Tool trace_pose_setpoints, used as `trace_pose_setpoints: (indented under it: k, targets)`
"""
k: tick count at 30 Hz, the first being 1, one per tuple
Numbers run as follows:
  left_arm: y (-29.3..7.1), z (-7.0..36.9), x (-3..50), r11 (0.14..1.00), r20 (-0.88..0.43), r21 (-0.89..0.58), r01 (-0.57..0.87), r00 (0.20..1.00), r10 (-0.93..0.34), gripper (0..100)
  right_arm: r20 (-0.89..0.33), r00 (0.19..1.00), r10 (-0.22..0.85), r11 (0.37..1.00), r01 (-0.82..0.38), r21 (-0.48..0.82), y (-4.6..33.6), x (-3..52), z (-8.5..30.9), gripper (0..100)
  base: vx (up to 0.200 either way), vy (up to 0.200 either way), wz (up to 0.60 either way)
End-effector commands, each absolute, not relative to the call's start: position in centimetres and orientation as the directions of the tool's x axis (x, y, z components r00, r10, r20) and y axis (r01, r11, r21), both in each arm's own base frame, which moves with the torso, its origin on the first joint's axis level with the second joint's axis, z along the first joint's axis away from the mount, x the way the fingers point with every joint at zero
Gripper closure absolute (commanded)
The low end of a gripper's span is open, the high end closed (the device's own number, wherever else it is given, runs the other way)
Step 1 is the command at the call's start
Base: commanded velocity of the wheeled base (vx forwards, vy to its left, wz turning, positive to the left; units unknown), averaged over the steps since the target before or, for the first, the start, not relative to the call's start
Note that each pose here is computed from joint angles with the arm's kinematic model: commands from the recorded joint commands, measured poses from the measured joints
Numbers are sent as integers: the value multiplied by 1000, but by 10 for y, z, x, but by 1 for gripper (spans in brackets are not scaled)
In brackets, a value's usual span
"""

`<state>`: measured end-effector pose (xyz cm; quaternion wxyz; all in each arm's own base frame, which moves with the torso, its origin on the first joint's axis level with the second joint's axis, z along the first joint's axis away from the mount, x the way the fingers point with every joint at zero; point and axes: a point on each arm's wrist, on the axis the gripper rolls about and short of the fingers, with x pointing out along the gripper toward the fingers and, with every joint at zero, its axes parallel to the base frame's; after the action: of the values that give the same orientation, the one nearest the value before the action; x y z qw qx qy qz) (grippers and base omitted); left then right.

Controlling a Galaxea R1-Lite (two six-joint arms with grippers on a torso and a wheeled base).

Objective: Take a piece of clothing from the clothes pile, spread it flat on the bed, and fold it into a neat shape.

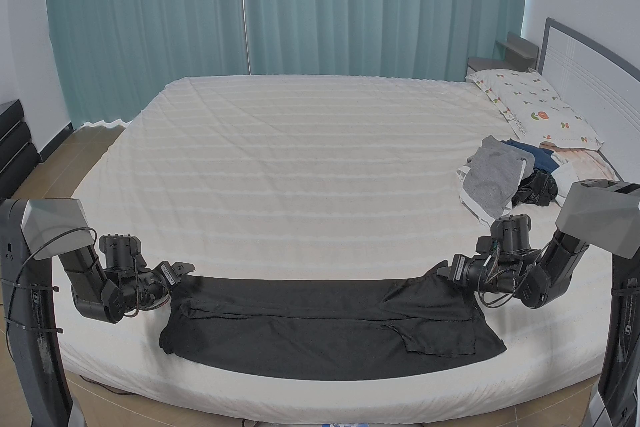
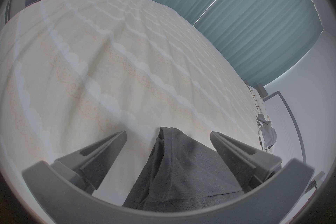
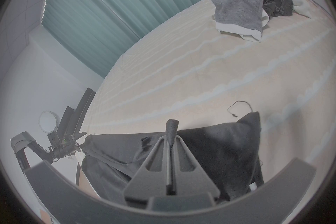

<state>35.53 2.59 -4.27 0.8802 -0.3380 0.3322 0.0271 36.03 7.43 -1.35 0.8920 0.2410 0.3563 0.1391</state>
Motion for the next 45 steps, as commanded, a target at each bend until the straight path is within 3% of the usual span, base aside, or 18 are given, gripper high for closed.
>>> trace_pose_setpoints:
  k: [1, 17, 18, 27, 30, 37, 41, 45]
  targets:
    - [26, -43, 355, 770, -603, -578, -272, 777, -178, 0, -574, 699, 427, 846, -83, 527, 80, 365, -22, 100, 0, 0, 0]
    - [26, -43, 355, 770, -604, -577, -273, 778, -176, 0, -585, 738, 335, 885, -33, 465, 80, 385, -37, 100, 0, 0, 0]
    - [26, -43, 355, 770, -604, -577, -273, 778, -176, 0, -585, 740, 332, 886, -32, 463, 81, 386, -39, 0, 0, 0, 0]
    - [26, -43, 355, 770, -604, -577, -273, 778, -176, 0, -549, 777, 309, 881, -15, 474, 74, 388, -27, 0, 0, 0, 0]
    - [26, -41, 356, 768, -600, -580, -271, 780, -177, 0, -530, 794, 299, 865, 9, 501, 66, 376, -4, 0, 0, 0, 0]
    - [29, -30, 356, 763, -579, -591, -260, 796, -177, 0, -548, 773, 319, 781, 113, 614, 68, 329, 25, 0, 0, 0, 0]
    - [30, -19, 345, 753, -564, -617, -228, 796, -221, 0, -588, 731, 348, 672, 243, 699, 74, 287, 32, 0, 0, 0, 0]
    - [31, -12, 345, 752, -550, -622, -218, 805, -222, 0, -614, 707, 351, 656, 283, 700, 79, 270, 31, 0, 0, 0, 0]
